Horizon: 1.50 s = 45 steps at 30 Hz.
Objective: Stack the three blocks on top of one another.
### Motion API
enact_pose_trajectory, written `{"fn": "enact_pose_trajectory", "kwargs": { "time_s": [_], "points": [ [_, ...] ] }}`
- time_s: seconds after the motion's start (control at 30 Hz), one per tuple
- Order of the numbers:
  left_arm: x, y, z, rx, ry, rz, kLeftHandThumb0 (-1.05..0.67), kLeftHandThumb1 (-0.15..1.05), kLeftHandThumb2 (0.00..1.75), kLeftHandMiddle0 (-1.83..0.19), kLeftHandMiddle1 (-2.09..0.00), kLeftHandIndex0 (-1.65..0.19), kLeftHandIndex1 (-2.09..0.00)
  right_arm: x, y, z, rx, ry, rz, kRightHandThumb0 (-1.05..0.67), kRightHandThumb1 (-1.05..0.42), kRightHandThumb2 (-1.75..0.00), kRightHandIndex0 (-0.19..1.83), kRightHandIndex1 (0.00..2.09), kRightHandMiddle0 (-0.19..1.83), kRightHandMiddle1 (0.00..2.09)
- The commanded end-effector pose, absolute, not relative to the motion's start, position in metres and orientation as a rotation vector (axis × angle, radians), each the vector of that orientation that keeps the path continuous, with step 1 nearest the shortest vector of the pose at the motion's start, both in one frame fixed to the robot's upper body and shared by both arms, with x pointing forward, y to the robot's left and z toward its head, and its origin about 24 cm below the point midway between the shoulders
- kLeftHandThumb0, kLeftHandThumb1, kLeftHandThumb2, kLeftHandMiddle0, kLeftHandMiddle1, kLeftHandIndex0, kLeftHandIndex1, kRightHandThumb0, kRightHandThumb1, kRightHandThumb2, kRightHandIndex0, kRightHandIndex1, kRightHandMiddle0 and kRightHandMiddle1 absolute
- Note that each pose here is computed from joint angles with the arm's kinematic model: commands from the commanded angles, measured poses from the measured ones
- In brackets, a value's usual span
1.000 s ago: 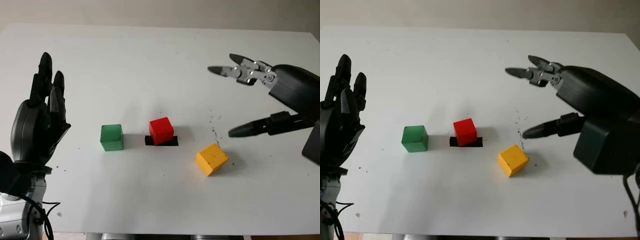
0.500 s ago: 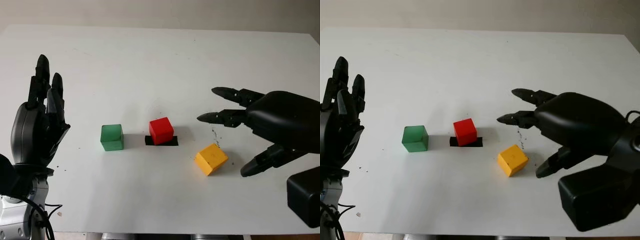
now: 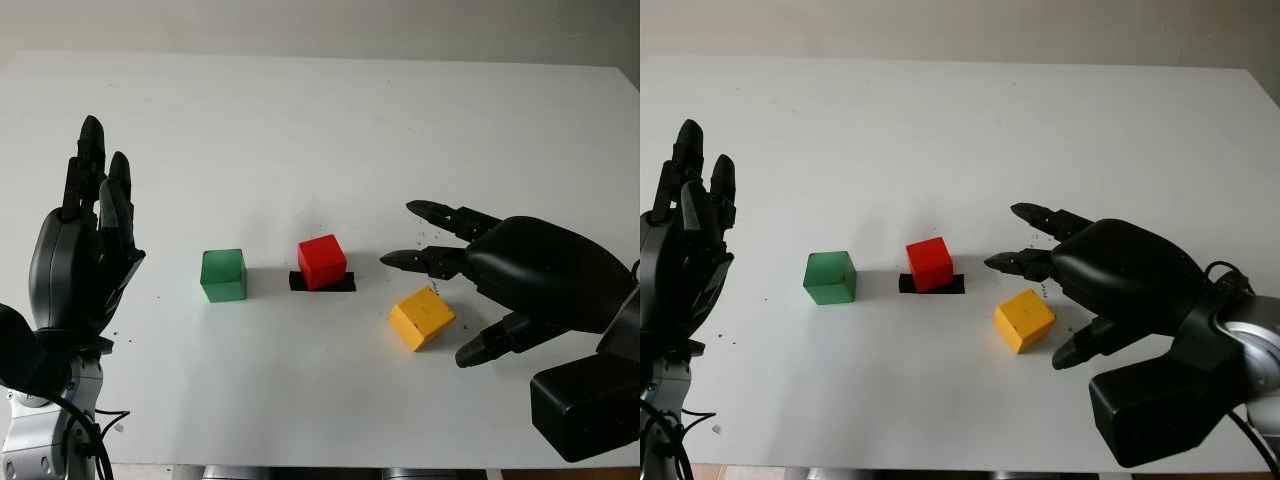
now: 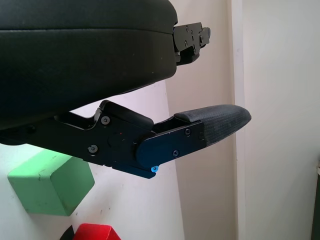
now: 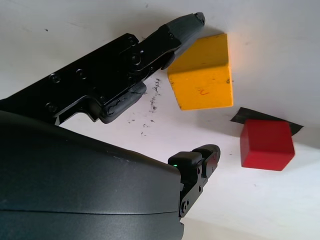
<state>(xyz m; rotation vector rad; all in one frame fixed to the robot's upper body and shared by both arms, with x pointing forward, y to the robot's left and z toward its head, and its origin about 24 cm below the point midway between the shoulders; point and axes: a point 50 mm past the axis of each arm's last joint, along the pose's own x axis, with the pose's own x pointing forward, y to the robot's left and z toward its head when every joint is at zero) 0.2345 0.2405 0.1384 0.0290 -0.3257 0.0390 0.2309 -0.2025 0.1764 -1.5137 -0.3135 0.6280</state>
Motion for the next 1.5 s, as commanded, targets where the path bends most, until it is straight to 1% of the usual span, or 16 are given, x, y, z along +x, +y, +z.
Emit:
{"fn": "enact_pose_trajectory", "kwargs": {
  "time_s": [0.0,0.13,0.5,0.8,1.33,1.43,1.47],
  "points": [
    [0.231,0.239,0.139,0.028,-0.325,0.031,-0.75,1.05,0.70,0.15,-0.05,0.16,-0.05,0.231,-0.201,0.172,-1.504,-0.319,0.629,-0.59,-0.77,-0.06,0.01,0.06,0.44,0.06],
    [0.231,0.237,0.139,0.026,-0.316,0.020,-0.75,1.05,0.69,0.15,-0.05,0.16,-0.05,0.233,-0.201,0.168,-1.490,-0.309,0.611,-0.53,-0.77,-0.06,0.02,0.06,0.45,0.07],
    [0.231,0.236,0.139,0.034,-0.321,0.015,-0.74,1.05,0.69,0.15,-0.05,0.16,-0.05,0.234,-0.202,0.163,-1.477,-0.320,0.607,-0.47,-0.77,-0.05,0.07,0.07,0.59,0.12],
    [0.230,0.237,0.138,0.035,-0.319,0.019,-0.74,1.05,0.70,0.16,-0.05,0.16,-0.05,0.234,-0.201,0.161,-1.445,-0.307,0.615,-0.45,-0.76,-0.05,0.11,0.08,0.71,0.18],
    [0.230,0.236,0.136,0.041,-0.310,0.025,-0.71,1.05,0.70,0.15,-0.05,0.16,-0.05,0.231,-0.196,0.157,-1.387,-0.321,0.638,-0.44,-0.78,-0.06,0.17,0.07,0.76,0.27],
    [0.230,0.237,0.136,0.040,-0.314,0.019,-0.71,1.05,0.70,0.15,-0.05,0.16,-0.05,0.230,-0.196,0.156,-1.381,-0.328,0.636,-0.43,-0.79,-0.06,0.18,0.07,0.78,0.31],
    [0.230,0.237,0.136,0.042,-0.317,0.015,-0.71,1.05,0.70,0.16,-0.05,0.16,-0.05,0.230,-0.196,0.156,-1.376,-0.332,0.634,-0.41,-0.80,-0.06,0.20,0.07,0.77,0.39]
  ]
}}
